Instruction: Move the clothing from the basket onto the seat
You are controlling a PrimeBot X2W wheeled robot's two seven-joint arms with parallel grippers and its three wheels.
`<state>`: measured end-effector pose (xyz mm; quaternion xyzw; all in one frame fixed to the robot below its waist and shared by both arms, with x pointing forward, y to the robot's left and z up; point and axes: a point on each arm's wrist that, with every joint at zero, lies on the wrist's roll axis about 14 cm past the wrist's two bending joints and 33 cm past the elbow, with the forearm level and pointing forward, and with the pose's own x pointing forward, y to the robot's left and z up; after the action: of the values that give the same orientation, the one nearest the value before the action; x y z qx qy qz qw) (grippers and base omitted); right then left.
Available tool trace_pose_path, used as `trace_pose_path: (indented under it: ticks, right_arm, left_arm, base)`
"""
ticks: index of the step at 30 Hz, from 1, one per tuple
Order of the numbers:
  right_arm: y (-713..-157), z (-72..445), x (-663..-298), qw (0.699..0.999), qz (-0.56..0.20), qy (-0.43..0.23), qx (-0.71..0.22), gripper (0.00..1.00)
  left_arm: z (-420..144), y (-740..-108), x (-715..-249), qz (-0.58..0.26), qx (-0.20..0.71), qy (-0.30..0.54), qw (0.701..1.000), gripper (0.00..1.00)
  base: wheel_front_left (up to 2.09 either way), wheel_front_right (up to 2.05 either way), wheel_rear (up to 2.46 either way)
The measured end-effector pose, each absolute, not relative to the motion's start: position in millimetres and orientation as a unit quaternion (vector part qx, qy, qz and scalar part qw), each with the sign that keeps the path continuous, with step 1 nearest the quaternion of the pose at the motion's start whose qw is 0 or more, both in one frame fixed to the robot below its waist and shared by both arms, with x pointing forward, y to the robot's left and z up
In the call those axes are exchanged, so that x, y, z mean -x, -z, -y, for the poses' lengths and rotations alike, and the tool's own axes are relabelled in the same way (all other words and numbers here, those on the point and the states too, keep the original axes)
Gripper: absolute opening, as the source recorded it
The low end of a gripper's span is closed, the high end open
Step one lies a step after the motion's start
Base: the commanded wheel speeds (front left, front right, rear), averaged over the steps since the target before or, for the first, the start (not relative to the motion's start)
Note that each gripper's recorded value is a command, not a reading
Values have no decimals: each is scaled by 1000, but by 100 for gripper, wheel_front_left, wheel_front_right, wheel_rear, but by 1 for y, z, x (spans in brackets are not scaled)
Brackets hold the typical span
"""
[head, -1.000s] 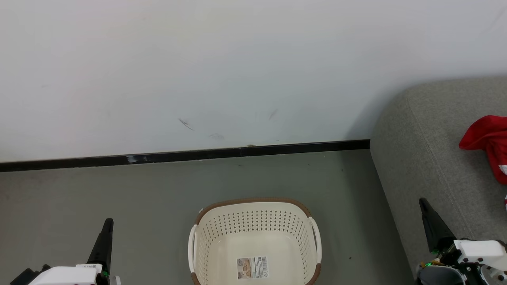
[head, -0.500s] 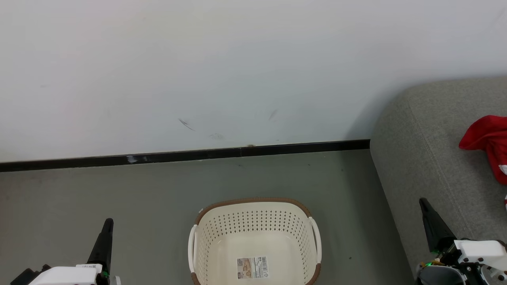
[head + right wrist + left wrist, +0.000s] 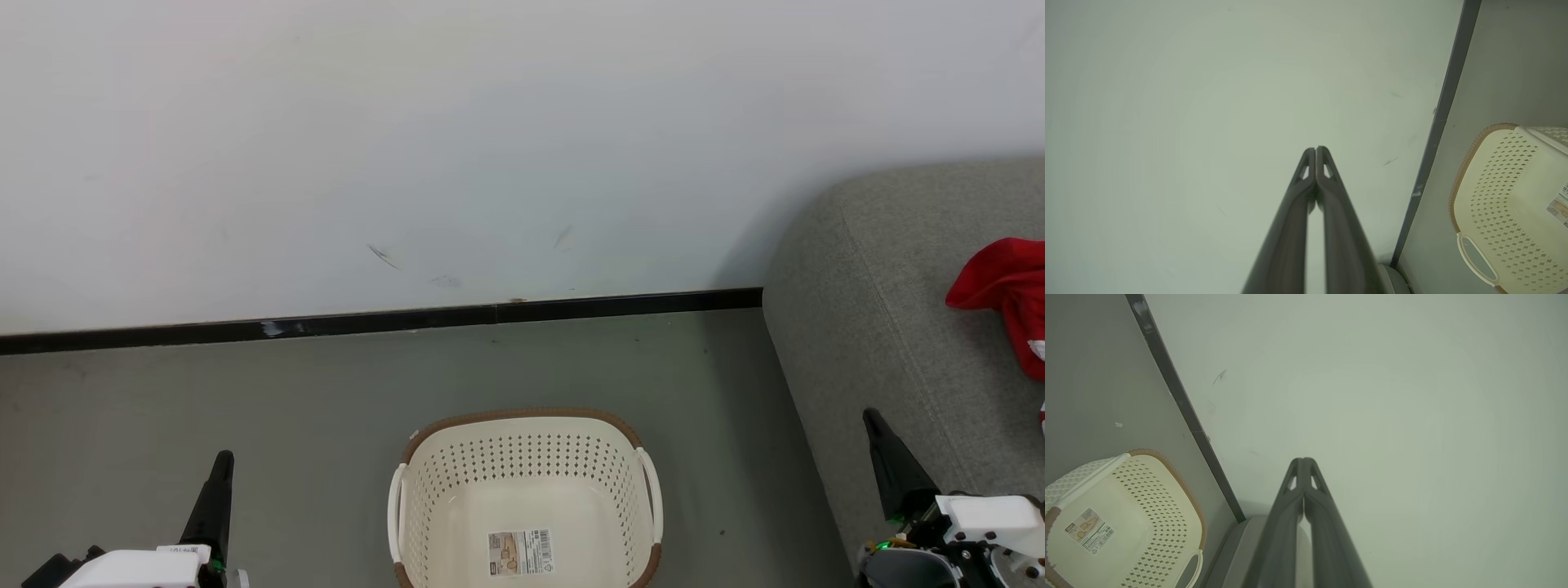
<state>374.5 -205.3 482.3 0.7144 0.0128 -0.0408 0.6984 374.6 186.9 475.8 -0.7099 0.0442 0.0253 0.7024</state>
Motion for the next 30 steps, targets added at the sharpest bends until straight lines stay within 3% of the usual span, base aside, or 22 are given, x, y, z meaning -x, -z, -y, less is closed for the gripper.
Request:
trace_pose_path:
  ticks: [30]
  right_arm:
    - [-482, 205, -375, 698, -15, 39, -715, 0]
  left_arm:
    - [-187, -476, -375, -44, 710, -25, 702, 0]
  base:
    - [0, 0, 0]
